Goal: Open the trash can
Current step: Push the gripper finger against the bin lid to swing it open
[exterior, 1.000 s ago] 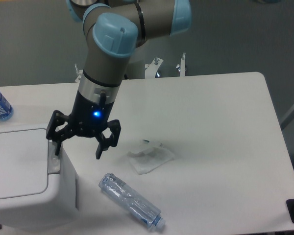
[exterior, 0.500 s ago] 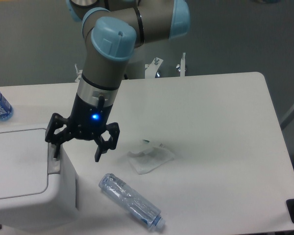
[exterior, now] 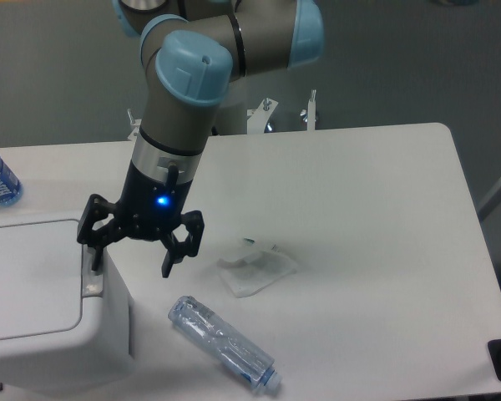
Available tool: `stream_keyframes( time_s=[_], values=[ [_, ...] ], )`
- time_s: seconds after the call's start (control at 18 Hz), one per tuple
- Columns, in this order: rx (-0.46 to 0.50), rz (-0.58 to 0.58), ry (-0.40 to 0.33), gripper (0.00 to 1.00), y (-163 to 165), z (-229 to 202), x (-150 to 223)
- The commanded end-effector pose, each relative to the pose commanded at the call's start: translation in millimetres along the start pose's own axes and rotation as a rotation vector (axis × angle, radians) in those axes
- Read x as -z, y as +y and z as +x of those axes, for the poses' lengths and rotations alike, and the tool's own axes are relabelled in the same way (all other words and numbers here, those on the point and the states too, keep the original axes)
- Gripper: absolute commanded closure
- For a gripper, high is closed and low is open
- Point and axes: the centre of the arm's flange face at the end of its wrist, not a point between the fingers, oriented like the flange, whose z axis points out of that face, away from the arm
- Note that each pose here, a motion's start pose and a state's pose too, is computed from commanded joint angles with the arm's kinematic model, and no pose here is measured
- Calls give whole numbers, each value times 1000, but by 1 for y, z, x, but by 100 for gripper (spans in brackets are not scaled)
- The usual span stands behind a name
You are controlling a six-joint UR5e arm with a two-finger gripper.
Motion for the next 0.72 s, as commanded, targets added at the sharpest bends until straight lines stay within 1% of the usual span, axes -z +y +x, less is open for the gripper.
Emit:
stream_keyframes(
  time_s=[0.72],
  values=[
    [1,-3,0,0,-1,-1,-2]
  ],
)
